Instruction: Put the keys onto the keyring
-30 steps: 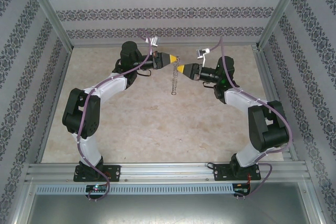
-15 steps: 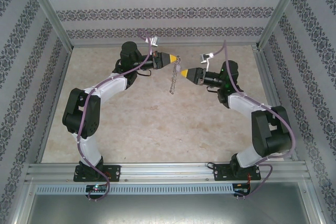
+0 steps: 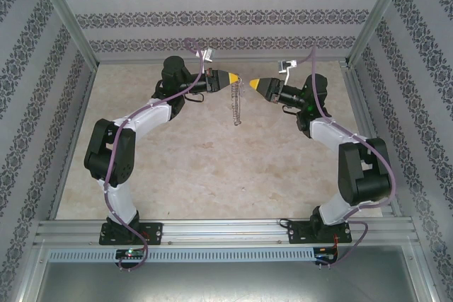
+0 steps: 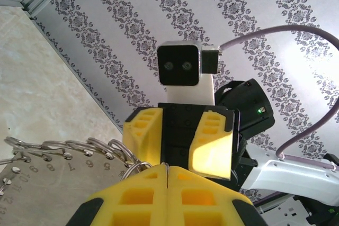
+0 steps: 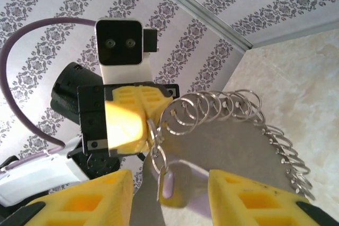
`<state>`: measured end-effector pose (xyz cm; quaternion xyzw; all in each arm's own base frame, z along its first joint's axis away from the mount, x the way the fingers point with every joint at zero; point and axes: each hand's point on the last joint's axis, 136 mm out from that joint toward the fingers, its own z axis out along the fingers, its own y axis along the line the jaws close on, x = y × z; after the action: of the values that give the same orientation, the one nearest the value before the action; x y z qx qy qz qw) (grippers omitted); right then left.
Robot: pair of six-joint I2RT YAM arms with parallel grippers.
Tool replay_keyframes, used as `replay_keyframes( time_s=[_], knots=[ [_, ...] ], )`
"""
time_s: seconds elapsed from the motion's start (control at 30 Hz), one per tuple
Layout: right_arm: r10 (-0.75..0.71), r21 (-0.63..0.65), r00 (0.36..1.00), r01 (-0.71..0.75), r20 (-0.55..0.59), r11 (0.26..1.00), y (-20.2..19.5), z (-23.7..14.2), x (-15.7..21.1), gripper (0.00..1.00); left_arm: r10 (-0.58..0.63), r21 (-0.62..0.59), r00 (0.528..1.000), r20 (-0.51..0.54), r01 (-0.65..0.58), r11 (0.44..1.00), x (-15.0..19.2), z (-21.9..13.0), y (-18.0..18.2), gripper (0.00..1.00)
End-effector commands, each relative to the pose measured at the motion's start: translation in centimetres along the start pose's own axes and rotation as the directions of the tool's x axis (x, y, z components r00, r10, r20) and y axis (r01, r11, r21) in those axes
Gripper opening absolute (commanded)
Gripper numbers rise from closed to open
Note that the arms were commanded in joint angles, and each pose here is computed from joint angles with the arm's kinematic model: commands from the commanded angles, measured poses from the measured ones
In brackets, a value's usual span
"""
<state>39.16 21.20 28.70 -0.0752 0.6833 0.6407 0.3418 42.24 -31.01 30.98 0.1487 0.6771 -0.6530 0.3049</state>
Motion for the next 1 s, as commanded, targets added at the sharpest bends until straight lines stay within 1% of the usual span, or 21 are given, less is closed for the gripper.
replay_keyframes(
  time_s=[0.0, 0.13, 0.23, 0.33, 0.47, 0.6, 0.73, 0.97],
  knots=[
    [-0.053, -0.054, 0.998, 0.054, 0.027, 0.997, 1.5, 1.1, -1.4, 0.43, 0.053, 0.045, 0.998, 0.016, -0.054, 0.998, -0.4, 0.2, -1.3, 0.00],
    [-0.042, -0.076, 0.999, 0.044, 0.021, 0.996, 1.4, 2.0, -1.4, 0.42, 0.051, 0.045, 0.999, 0.017, -0.052, 0.998, -0.4, 0.2, -1.3, 0.00],
    [-0.038, -0.094, 0.999, 0.039, 0.010, 0.995, 1.6, 2.4, -1.0, 0.38, 0.050, 0.043, 0.999, 0.019, -0.051, 0.998, -0.4, 0.2, -1.2, 0.00],
    [-0.035, -0.100, 0.999, 0.035, -0.002, 0.994, 1.6, 2.5, -0.5, 0.26, 0.051, 0.041, 0.998, 0.023, -0.052, 0.998, -0.5, 0.2, -1.2, 0.00],
    [-0.028, -0.102, 1.000, 0.027, -0.008, 0.994, 1.6, 2.4, 0.1, 0.01, 0.050, 0.038, 0.998, 0.026, -0.051, 0.998, -0.5, 0.2, -1.1, 0.00],
    [-0.018, -0.113, 1.000, 0.015, -0.026, 0.993, 1.9, 2.4, 1.0, 0.00, 0.049, 0.033, 0.998, 0.033, -0.050, 0.998, -0.7, 0.3, -1.0, 0.00],
    [-0.025, -0.141, 0.997, 0.014, -0.074, 0.990, 3.0, 3.3, 2.2, 0.00, 0.043, 0.036, 0.999, 0.034, -0.044, 0.998, -0.6, 0.3, -0.7, 0.00],
    [-0.013, -0.152, 0.993, -0.004, -0.114, 0.988, 3.0, 3.9, 3.3, 0.00, 0.041, 0.037, 0.999, 0.035, -0.042, 0.998, -0.4, 0.3, -0.7, 0.00]
  ],
)
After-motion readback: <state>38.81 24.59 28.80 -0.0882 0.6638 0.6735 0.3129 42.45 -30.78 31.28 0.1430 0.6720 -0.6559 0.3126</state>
